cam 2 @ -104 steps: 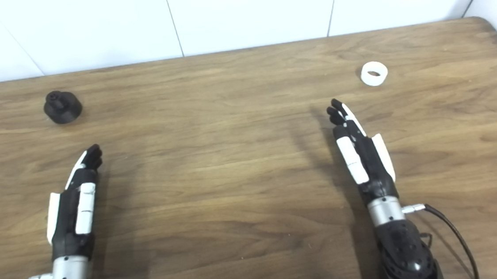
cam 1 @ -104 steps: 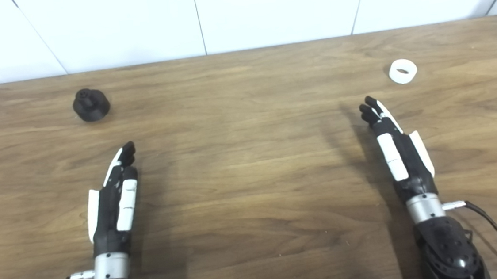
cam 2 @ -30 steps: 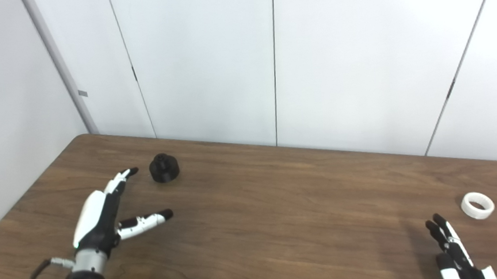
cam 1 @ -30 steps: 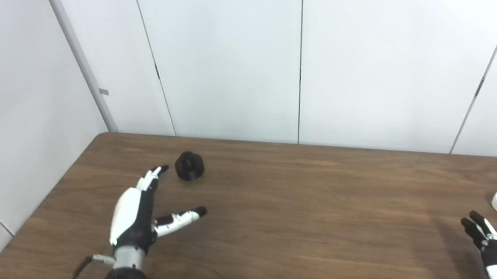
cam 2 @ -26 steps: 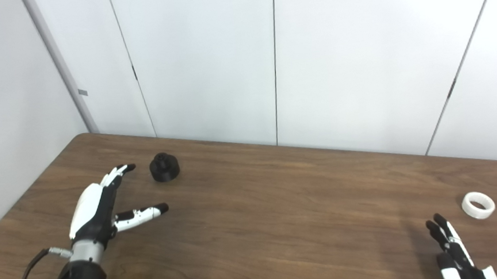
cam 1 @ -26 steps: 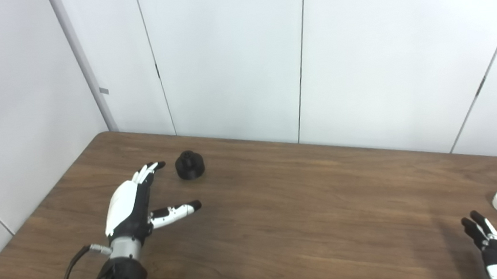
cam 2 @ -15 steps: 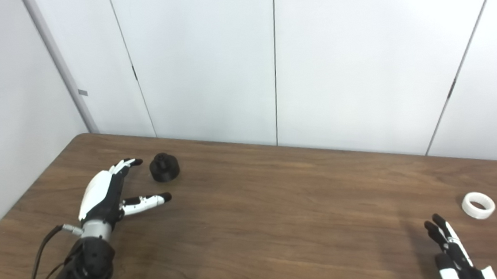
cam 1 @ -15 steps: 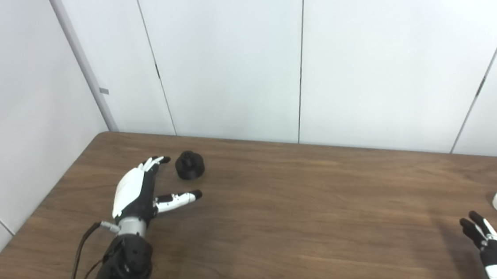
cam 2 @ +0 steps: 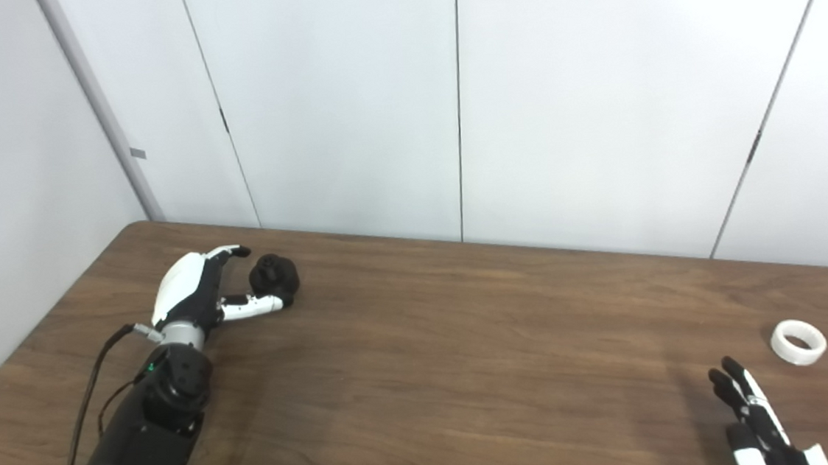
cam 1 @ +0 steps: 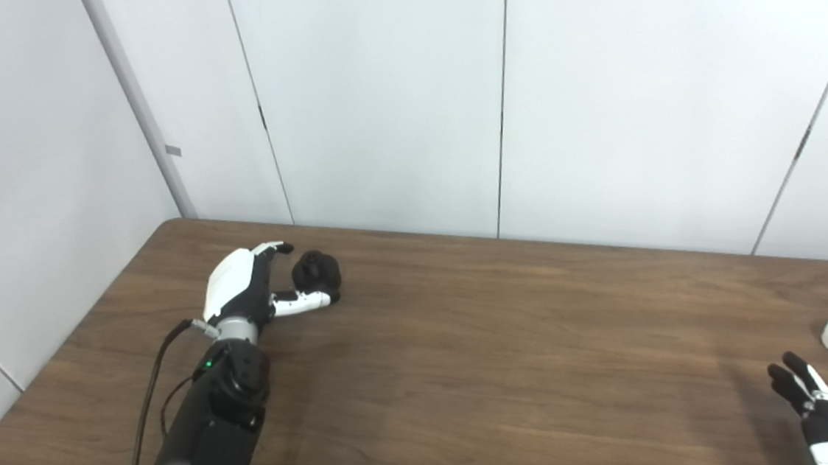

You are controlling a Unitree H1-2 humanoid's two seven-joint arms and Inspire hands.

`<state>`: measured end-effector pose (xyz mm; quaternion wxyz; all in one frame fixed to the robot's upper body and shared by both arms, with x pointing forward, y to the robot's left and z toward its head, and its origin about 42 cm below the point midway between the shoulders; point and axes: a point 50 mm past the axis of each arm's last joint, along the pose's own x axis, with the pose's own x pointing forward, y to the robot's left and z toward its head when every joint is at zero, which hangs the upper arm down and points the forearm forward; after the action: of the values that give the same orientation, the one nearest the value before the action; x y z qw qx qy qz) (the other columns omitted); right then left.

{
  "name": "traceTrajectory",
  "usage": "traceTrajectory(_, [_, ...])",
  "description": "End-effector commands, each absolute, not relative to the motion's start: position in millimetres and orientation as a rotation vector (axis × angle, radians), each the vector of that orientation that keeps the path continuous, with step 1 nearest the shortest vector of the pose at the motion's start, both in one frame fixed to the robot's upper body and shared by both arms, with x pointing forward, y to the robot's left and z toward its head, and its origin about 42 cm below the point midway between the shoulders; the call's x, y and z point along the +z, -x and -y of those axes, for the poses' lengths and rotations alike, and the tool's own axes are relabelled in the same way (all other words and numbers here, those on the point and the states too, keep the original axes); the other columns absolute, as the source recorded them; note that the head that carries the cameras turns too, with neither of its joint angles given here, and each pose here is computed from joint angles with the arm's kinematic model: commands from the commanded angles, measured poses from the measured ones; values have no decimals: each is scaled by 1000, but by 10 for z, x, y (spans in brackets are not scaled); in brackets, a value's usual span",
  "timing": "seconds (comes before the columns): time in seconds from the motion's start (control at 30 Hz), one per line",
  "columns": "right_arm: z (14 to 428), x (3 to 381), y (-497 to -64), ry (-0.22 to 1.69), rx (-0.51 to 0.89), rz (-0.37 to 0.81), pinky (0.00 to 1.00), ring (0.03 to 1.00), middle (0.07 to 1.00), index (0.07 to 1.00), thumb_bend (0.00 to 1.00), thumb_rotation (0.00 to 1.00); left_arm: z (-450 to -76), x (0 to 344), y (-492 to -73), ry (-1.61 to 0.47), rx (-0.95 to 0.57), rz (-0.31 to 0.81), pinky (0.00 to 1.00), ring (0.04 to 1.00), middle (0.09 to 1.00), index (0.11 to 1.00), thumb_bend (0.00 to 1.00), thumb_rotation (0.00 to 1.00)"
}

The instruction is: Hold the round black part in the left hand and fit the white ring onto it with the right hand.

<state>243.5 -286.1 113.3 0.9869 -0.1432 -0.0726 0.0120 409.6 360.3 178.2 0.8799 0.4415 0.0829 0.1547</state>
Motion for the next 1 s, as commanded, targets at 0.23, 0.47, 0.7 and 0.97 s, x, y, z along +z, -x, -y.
traceTrajectory(0.23, [2888, 839, -2196, 281, 2, 41, 999, 925, 919, 948, 508, 1000, -3692, 2186, -4436, -969, 363, -102, 1000, 989, 936, 834, 983, 353])
traceTrajectory(0.47, [2891, 839, -2173, 278, 3, 41, 999, 928, 920, 949, 529, 1000, -3688, 2182, -4533, -991, 348, -118, 1000, 989, 940, 845, 969, 330])
traceTrajectory(0.7, [2893, 850, -2149, 290, -1, 40, 985, 915, 915, 942, 530, 1000, -3686, 2163, -4604, -1028, 330, -149, 1000, 986, 939, 838, 968, 329])
traceTrajectory(0.97, [2875, 864, -2140, 276, -2, 35, 983, 922, 920, 946, 518, 1000, -3664, 2105, -4667, -1036, 312, -187, 1000, 999, 949, 828, 983, 355])
